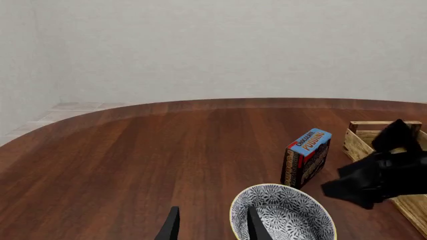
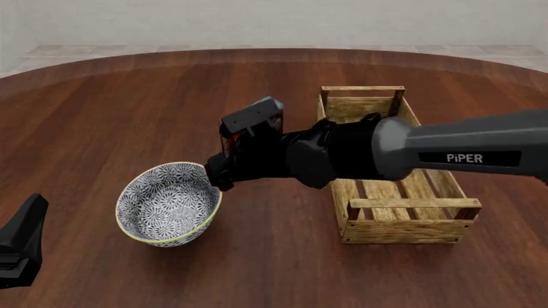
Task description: Pick up the bowl on the left and put it in the tray.
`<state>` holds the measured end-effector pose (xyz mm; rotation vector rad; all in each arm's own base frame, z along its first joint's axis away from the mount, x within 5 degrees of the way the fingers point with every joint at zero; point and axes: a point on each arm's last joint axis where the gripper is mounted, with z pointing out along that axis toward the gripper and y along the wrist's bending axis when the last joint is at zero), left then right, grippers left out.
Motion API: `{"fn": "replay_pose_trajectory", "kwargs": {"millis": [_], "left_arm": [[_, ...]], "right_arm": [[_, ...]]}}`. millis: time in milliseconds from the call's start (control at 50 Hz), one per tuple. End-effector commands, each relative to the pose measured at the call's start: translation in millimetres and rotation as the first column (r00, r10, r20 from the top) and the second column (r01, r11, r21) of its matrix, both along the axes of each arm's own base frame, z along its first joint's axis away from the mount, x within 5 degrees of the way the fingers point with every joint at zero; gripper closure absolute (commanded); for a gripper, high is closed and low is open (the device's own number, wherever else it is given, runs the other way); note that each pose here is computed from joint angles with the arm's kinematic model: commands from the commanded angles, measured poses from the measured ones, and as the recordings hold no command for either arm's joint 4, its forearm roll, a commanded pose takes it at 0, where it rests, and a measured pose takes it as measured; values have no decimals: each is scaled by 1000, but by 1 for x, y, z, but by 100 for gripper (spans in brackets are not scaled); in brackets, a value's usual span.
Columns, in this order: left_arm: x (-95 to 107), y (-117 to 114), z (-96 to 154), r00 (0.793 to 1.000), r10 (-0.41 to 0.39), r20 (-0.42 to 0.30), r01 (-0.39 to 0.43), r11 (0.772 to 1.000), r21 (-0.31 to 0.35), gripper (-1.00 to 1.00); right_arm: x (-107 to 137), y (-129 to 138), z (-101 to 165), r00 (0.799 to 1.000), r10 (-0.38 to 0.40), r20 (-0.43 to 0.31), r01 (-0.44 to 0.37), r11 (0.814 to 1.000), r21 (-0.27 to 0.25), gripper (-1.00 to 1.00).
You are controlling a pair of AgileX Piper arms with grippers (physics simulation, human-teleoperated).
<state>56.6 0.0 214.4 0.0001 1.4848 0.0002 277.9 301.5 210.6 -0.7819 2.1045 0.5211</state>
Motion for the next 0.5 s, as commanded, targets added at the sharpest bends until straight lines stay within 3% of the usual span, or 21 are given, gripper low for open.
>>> {"fn": "replay_pose_trajectory", "kwargs": {"millis": [20,500], "left_arm": [[0,0,0,1000,0,0,0,1000,0,-100],[0,0,0,1000,0,0,0,1000,0,-100]], "right_arm": [[18,3,-18,1000,-20,-16,20,999,-32,-100],[18,26,-52,998,19,-60,-24,996,-85,-100]]}}
